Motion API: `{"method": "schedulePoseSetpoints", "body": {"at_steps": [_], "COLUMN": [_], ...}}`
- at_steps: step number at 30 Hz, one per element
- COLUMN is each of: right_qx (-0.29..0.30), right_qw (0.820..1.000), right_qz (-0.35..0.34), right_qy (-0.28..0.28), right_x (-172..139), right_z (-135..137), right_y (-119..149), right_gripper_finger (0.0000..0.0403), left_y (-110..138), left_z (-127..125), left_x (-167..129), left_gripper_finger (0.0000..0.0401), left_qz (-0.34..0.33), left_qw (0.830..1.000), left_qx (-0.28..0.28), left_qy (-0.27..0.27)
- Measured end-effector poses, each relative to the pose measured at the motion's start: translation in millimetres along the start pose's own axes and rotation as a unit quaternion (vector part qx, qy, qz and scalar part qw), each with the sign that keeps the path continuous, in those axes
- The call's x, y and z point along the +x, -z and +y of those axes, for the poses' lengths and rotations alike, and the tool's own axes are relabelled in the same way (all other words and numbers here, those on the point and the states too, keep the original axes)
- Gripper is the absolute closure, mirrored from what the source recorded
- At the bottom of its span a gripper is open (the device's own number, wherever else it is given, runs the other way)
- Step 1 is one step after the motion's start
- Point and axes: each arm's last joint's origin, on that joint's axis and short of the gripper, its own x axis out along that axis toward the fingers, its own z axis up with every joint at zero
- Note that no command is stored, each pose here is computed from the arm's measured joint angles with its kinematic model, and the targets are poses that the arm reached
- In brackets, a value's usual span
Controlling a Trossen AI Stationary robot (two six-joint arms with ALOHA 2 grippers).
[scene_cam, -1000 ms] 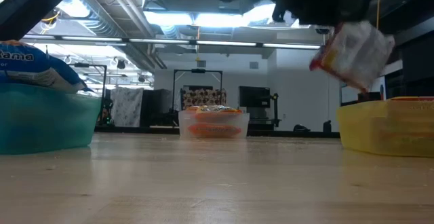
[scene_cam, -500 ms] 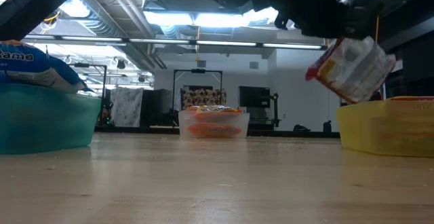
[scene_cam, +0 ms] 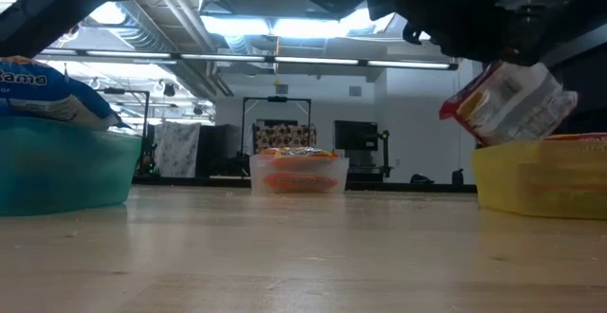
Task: Sort Maruchan noodles
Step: Put the red noodle pack into the yellow bin
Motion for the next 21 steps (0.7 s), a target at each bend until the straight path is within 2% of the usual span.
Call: {"method": "schedulePoseSetpoints", "body": {"at_steps": [5, 11, 21], "right_qx": [-0.001, -0.001, -0.005], "right_qw": [1.000, 0.999, 0.999], "right_qz": [0.004, 0.015, 0.021], "right_qy": [-0.007, -0.030, -0.039], "right_x": [0, 0, 0], "right_z": [0, 2, 2], "right_y": [0, 1, 2], "right_gripper_finger": [0.0063, 0.0063, 0.0063], "left_y": [4, 3, -2], "left_z": [-4, -6, -19], "left_x": [0, -1, -9], "left_gripper_finger": [0.0401, 0.0386, 0.0336], "left_qz": [0.002, -0.006, -0.032], "left_qw": [0.998, 0.996, 0.976], "left_qx": [-0.021, -0.026, -0.091], "left_qy": [0.058, 0.082, 0.197]}}
